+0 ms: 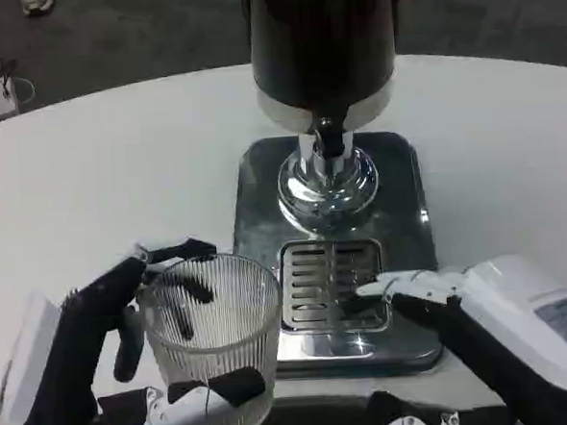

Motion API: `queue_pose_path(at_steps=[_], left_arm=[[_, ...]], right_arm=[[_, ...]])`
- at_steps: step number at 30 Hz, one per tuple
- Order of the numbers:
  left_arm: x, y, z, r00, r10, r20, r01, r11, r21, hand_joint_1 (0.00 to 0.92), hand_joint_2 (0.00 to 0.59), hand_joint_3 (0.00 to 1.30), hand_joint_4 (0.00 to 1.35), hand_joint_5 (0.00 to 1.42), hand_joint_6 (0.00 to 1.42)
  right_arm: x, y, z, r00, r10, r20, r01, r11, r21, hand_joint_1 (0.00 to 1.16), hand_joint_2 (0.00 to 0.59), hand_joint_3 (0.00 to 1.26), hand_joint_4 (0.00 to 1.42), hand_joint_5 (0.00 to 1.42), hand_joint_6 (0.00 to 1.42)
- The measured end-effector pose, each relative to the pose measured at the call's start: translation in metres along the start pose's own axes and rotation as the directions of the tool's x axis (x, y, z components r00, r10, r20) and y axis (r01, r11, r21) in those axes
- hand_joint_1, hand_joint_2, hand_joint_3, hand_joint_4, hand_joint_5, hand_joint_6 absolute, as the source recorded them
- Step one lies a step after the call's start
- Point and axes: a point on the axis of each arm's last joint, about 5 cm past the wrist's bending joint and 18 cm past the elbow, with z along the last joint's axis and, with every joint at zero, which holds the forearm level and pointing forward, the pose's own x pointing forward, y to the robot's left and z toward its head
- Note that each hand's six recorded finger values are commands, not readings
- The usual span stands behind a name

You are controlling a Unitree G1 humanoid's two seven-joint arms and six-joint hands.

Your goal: Grasp the cup under the faucet to collect the drink, then remove the cup.

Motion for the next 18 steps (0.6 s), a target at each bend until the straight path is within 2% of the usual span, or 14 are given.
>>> queue_pose_path(at_steps=[4,10,14,18], left_arm=[[0.0,-0.003,0.0009,1.0,-0.007,0.005,0.007,1.0,-0.014,0.612,0.0,0.93,1.06,1.25,1.37],[0.0,-0.006,0.0013,1.0,-0.012,0.015,0.012,1.0,-0.026,0.612,0.0,0.93,1.06,1.25,1.37],[-0.001,-0.008,0.0007,1.0,-0.015,0.014,0.016,0.999,-0.031,0.612,0.0,0.93,1.06,1.25,1.37],[-0.001,-0.009,0.0006,1.0,-0.015,0.013,0.015,0.999,-0.032,0.612,0.0,0.93,1.06,1.25,1.37]], right_arm=[[-0.005,-0.0012,0.0046,0.9993,0.034,-0.015,-0.035,0.998,-0.048,0.67,0.379,0.19,0.07,0.16,0.11],[-0.012,0.0006,0.0108,0.9927,0.109,-0.051,-0.113,0.99,-0.089,0.64,0.386,0.16,0.02,0.09,0.03],[-0.013,-0.0005,0.0142,0.9913,0.115,-0.064,-0.121,0.988,-0.095,0.64,0.387,0.15,0.01,0.09,0.03],[-0.013,0.0,0.0147,0.9894,0.124,-0.075,-0.131,0.987,-0.092,0.64,0.387,0.15,0.01,0.09,0.03]])
